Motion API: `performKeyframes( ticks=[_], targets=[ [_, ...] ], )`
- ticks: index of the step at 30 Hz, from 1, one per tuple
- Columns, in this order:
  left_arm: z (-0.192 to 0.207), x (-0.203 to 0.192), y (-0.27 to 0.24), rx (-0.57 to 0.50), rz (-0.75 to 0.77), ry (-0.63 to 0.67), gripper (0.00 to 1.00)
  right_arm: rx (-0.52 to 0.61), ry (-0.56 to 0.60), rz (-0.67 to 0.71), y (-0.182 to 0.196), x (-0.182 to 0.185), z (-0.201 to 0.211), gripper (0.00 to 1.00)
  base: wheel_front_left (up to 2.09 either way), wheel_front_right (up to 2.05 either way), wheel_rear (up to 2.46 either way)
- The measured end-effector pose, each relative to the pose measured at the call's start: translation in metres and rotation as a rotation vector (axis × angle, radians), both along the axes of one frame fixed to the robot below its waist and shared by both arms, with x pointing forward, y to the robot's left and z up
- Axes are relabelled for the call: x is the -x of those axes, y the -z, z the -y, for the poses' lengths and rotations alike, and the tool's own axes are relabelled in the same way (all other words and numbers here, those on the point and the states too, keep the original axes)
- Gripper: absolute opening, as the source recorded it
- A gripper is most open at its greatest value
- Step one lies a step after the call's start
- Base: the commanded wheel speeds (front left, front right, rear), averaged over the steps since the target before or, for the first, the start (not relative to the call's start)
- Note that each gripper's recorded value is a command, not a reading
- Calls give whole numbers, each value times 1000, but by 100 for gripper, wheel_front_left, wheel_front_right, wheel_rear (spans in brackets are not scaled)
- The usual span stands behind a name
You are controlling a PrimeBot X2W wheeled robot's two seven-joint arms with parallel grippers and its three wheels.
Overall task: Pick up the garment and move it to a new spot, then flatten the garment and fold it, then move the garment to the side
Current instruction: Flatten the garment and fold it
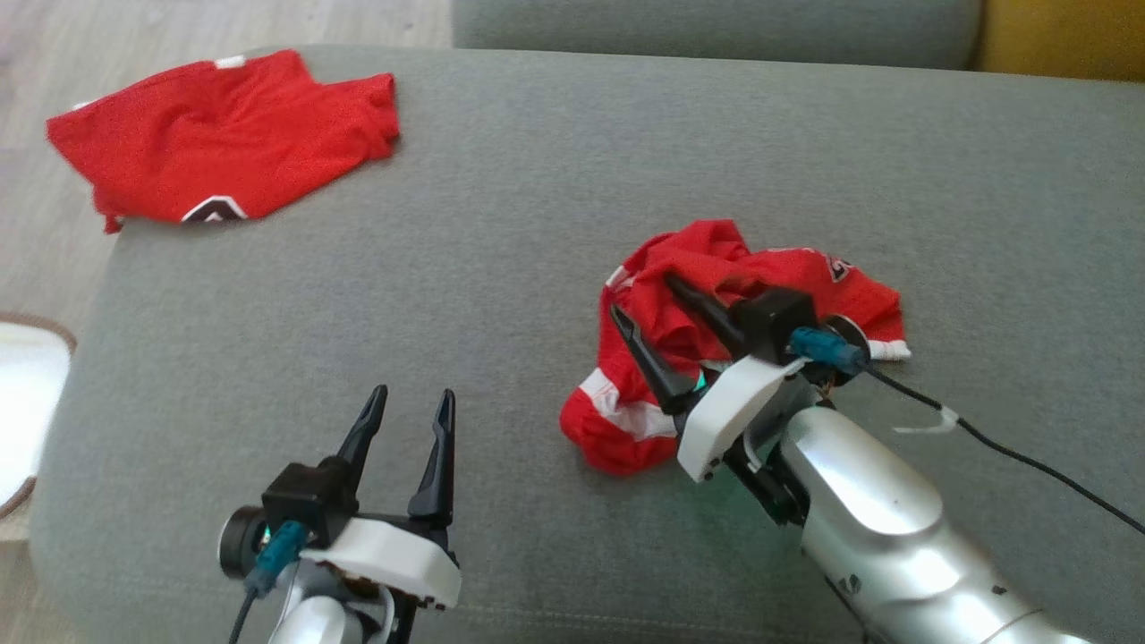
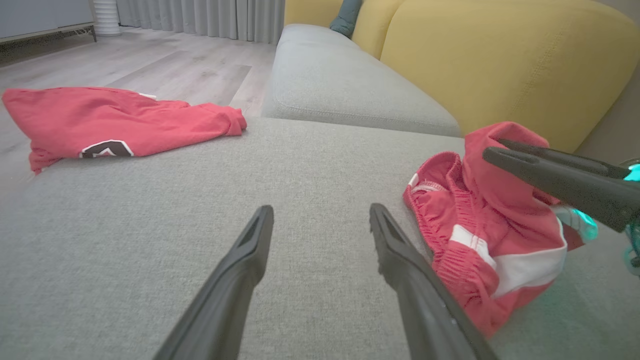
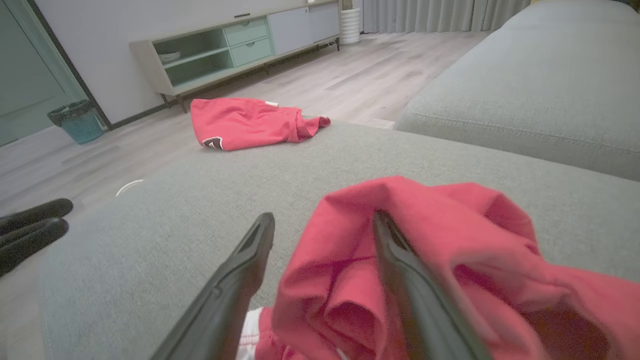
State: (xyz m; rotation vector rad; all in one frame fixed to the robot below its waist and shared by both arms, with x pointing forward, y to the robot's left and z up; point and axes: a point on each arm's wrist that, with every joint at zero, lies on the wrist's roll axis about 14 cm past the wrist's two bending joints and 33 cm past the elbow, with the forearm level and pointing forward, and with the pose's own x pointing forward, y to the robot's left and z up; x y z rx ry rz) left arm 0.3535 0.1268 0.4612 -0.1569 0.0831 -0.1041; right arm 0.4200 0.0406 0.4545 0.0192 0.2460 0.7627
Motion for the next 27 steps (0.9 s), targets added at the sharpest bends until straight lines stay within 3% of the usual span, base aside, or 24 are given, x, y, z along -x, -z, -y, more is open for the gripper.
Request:
performKeyframes(
  ticks=[7,14,27],
  targets=[
    [13,-7,-5,5,19,42,100,-104,162,81,-31,-20,43,100,0,0,0],
    [21,-9,-9,1,33,72,100,-11,351,21,7,-5,122,100,0,0,0],
    [13,-8,-1,-8,10,50,100,115,278,-83,47,13,103,100,0,0,0]
  ],
)
